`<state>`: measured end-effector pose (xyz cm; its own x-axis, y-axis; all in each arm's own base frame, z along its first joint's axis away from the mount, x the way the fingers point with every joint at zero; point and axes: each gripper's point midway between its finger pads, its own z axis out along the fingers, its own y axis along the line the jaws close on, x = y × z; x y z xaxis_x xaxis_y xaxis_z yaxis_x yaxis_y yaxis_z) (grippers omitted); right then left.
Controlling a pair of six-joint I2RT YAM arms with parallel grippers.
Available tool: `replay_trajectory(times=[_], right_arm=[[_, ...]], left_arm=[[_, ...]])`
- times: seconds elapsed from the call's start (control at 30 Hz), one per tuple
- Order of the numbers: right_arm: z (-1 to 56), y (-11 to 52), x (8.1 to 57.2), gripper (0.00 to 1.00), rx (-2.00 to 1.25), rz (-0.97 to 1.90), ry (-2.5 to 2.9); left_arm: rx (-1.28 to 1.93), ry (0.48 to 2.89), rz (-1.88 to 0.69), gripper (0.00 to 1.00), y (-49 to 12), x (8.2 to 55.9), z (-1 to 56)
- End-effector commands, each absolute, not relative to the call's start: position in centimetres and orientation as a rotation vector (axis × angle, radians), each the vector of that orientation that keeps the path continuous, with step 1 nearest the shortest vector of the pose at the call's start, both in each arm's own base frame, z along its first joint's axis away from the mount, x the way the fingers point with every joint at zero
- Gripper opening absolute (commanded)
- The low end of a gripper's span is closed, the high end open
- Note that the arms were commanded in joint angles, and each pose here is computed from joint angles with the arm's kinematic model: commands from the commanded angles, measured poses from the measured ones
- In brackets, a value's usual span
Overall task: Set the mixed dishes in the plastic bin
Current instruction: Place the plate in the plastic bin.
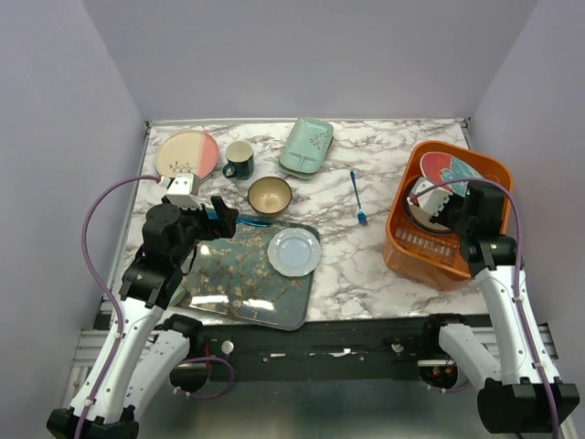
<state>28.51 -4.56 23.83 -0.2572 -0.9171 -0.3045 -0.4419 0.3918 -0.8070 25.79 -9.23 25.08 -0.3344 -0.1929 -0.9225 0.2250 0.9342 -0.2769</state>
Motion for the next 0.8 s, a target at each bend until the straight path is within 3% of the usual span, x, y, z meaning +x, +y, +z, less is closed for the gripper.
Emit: replay_trajectory(times=[0.0,0.43,0.77], right_arm=[[27.7,-4.9,31.5,0.01,-1.169,-0.788,1.657],[20.4,-5.1,33.6,0.0,-1.304,-0.691,1.727],[18.1,-5.9,34.3,0.01,-1.328,-0.73,1.75]], left_arm=[[0.043,1.831,-0.441,0.99,-9.5,25.7,25.6],[0.039,1.834,-0.439,0.99,-9.4,25.6,25.5],[0.046,1.833,-0.443,0.99,-9.4,25.6,25.5]])
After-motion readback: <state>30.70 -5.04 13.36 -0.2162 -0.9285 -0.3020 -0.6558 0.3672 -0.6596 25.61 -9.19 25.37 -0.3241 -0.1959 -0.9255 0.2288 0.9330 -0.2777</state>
